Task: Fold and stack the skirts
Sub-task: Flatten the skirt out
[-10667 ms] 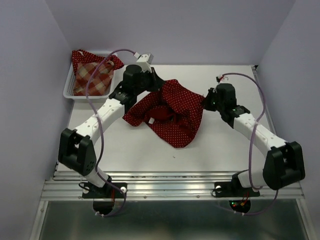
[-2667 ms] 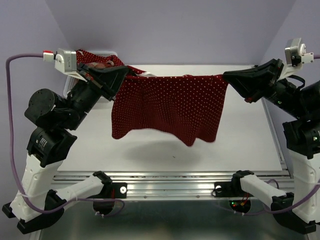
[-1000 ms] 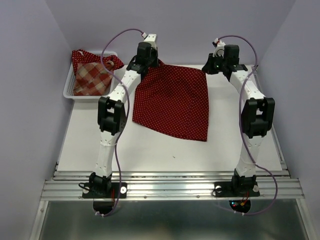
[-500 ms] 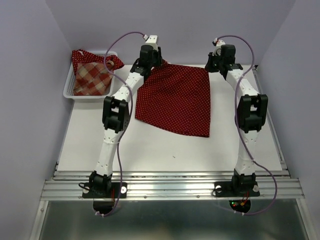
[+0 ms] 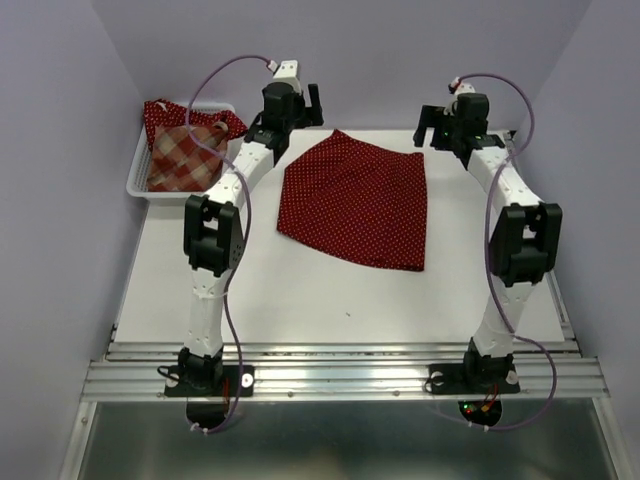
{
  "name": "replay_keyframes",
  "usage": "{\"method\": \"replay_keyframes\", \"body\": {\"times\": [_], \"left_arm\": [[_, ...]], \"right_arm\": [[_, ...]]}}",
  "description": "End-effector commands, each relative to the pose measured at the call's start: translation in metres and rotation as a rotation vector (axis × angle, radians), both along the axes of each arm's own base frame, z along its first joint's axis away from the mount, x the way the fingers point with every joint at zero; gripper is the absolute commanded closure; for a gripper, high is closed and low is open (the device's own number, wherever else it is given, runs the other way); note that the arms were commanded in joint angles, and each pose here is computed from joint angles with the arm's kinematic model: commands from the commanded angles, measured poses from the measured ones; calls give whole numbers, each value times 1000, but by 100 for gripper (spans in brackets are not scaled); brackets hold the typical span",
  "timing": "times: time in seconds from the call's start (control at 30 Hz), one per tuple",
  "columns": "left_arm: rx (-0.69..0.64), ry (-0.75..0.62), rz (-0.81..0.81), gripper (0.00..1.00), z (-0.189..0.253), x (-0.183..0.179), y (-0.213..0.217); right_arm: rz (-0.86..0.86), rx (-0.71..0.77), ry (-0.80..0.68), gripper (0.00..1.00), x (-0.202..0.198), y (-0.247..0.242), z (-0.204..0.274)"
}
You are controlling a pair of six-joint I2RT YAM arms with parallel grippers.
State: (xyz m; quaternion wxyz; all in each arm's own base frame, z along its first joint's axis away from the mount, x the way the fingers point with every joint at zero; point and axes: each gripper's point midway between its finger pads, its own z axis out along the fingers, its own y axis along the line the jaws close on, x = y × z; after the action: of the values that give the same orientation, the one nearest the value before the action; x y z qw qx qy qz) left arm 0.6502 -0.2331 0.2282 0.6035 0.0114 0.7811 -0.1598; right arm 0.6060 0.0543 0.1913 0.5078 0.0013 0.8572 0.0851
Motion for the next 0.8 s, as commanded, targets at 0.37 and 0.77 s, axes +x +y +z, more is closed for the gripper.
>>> {"method": "replay_keyframes", "body": {"times": [0.37,0.77], "left_arm": [[-107,459,190,1,-81,-217,72],[-321,437,288,1,-92,-325,111]], "right_arm": [[272,104,228,0,-223,150,-43],[368,-164,238,0,-262,227,-78]]}}
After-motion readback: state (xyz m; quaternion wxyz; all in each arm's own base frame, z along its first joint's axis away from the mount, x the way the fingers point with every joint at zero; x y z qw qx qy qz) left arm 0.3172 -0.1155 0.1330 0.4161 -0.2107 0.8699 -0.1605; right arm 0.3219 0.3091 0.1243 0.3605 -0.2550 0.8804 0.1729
